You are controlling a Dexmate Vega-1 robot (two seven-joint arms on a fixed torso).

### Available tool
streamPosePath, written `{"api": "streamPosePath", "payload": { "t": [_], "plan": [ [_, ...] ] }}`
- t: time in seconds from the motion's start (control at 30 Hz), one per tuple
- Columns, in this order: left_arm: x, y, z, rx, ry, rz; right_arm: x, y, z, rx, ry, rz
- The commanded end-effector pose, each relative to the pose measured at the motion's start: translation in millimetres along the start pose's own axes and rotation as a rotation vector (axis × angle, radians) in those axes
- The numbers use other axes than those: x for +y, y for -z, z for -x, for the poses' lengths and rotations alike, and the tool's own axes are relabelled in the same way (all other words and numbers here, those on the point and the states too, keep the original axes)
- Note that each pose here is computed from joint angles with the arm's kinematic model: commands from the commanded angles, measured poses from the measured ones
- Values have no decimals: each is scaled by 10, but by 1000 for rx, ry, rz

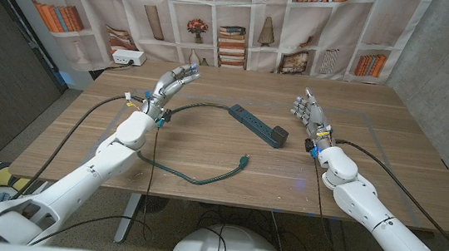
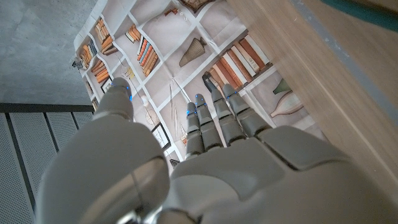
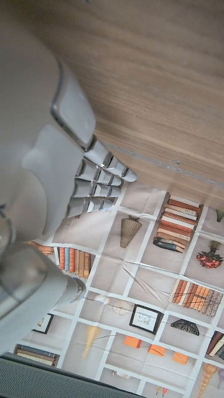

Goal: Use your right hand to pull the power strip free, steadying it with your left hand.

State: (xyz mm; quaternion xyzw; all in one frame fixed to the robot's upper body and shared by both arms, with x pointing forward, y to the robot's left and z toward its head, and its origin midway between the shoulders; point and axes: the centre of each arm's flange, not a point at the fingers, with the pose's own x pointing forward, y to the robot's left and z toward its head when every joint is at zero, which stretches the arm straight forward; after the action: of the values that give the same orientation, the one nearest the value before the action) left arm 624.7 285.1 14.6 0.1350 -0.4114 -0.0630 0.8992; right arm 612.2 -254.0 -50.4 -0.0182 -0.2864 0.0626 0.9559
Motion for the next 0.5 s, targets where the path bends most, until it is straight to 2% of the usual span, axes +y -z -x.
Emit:
{"api": "streamPosePath", "payload": {
  "t": [0.03,0.5],
  "plan": [
    [-177,-163,-183,-16,69,-164,15,-84,172,-34,19,26],
    [-465,-275,-393,-32,150,-348,4,-173,302,-47,39,50]
  ]
}}
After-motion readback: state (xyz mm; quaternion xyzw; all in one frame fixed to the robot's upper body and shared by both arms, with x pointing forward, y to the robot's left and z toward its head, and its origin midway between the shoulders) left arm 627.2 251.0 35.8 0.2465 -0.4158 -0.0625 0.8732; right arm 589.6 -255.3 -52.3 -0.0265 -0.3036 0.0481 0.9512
